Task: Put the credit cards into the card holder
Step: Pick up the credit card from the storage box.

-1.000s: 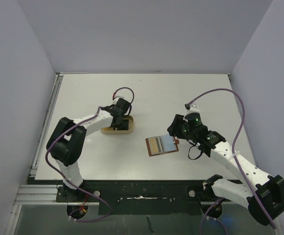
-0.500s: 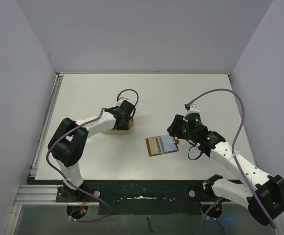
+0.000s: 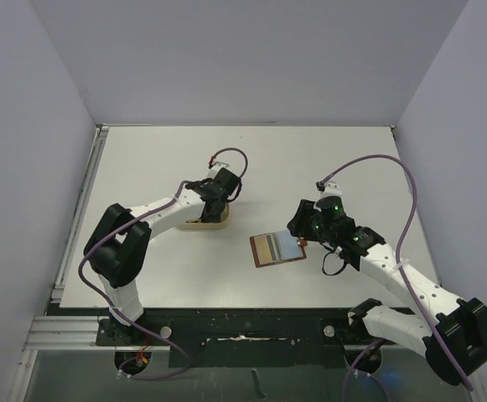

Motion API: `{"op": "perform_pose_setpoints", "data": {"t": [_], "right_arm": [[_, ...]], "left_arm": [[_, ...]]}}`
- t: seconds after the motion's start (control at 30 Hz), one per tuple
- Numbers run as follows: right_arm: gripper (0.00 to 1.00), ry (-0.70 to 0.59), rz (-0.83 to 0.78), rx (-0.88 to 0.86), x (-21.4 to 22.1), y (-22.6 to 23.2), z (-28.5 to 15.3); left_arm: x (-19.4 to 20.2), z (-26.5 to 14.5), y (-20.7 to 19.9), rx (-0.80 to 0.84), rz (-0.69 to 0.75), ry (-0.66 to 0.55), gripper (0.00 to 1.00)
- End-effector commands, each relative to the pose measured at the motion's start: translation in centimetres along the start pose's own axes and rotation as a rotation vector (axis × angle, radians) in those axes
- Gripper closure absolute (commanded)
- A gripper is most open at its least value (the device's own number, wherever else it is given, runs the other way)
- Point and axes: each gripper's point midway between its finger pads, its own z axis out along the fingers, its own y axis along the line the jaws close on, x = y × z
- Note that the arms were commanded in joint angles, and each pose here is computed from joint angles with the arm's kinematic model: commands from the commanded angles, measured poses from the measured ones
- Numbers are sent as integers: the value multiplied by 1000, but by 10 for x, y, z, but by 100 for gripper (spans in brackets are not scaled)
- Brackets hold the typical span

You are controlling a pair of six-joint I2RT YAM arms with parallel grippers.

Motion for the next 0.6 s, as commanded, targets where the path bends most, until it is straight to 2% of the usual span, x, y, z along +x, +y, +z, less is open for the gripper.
{"op": "perform_pose_setpoints", "data": {"t": [0.0, 0.3, 0.43, 0.57], "right_arm": [[54, -30, -5, -20, -5, 4, 2], [54, -16, 10, -5, 1, 0, 3], [54, -11, 14, 12, 2, -4, 6], [54, 6, -6, 61, 3, -13, 14]], "left_arm": [[-35, -29, 6, 28, -77, -87, 100], [-46, -54, 10, 90, -148, -127, 100], [-50, -71, 2, 200, -205, -145, 100], [-56, -90, -16, 380, -294, -167, 100]]}}
